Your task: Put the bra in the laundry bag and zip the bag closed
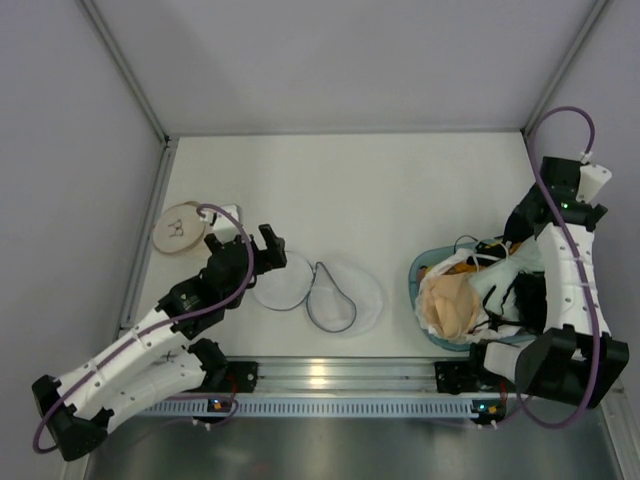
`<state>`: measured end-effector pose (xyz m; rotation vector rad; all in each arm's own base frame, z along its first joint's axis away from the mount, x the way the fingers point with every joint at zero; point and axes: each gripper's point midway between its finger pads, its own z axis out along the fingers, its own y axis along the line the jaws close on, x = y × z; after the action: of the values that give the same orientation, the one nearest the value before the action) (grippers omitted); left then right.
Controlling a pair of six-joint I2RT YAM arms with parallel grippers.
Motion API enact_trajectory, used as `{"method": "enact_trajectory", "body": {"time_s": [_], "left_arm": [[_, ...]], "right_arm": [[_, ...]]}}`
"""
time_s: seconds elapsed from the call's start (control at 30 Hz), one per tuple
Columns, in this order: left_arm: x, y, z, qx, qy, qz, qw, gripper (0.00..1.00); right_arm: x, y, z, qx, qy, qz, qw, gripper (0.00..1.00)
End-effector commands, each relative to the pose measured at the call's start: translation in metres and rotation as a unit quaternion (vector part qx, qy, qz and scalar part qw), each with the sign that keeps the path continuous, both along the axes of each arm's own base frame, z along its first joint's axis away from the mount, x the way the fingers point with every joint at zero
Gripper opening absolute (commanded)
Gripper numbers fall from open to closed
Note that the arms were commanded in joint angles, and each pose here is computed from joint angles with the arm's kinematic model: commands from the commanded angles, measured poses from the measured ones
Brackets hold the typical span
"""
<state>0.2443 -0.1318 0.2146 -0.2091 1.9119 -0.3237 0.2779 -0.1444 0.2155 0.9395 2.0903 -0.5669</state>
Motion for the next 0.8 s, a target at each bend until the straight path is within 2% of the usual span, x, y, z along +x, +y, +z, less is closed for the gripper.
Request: {"method": "enact_trajectory", "body": {"time_s": [0.0, 0.07, 0.13, 0.17, 0.2, 0.23, 0.27, 0.4, 0.5, 0.53, 0.63, 0.77], "left_arm": [[-0.002, 0.001, 0.009, 0.003, -0.01, -0.008, 1.0, 0.98], [-0.003, 0.004, 0.01, 0.0, -0.014, -0.004, 1.0, 0.98], [-0.003, 0.006, 0.01, 0.001, -0.016, -0.003, 1.0, 0.98], [-0.003, 0.006, 0.01, 0.002, -0.016, -0.003, 1.0, 0.98], [-0.003, 0.006, 0.01, 0.003, -0.016, -0.002, 1.0, 0.98], [-0.003, 0.006, 0.008, 0.005, -0.014, -0.003, 1.0, 0.98], [-0.003, 0.005, 0.009, 0.005, -0.014, -0.003, 1.0, 0.98], [0.0, -0.002, 0.006, 0.021, -0.005, -0.02, 1.0, 0.98], [0.003, -0.015, 0.016, 0.025, -0.008, -0.051, 0.998, 0.98], [0.002, -0.025, 0.019, 0.024, -0.01, -0.077, 0.997, 0.98], [0.006, -0.05, 0.04, 0.021, -0.037, -0.137, 0.99, 0.98], [0.002, -0.092, 0.081, -0.025, -0.093, -0.233, 0.968, 0.98]], "right_arm": [[0.012, -0.009, 0.003, -0.009, -0.028, -0.025, 0.999, 0.82], [0.009, -0.008, -0.004, -0.008, -0.016, -0.022, 1.0, 0.75], [0.006, -0.007, -0.004, -0.01, -0.013, -0.02, 1.0, 0.58], [0.004, -0.007, 0.0, -0.015, -0.017, -0.016, 1.0, 0.48], [0.002, -0.007, 0.002, -0.015, -0.018, -0.016, 1.0, 0.21], [0.002, -0.007, 0.008, -0.017, -0.025, -0.016, 0.999, 0.08], [0.001, -0.006, 0.015, -0.018, -0.033, -0.013, 0.999, 0.0], [0.002, 0.008, 0.049, -0.003, -0.073, 0.021, 0.997, 0.0], [0.007, 0.028, 0.098, 0.006, -0.147, 0.07, 0.987, 0.0], [0.007, 0.036, 0.125, 0.002, -0.19, 0.087, 0.978, 0.0], [0.013, 0.062, 0.167, 0.015, -0.261, 0.159, 0.952, 0.0], [0.02, 0.098, 0.215, 0.016, -0.323, 0.248, 0.913, 0.0]]}}
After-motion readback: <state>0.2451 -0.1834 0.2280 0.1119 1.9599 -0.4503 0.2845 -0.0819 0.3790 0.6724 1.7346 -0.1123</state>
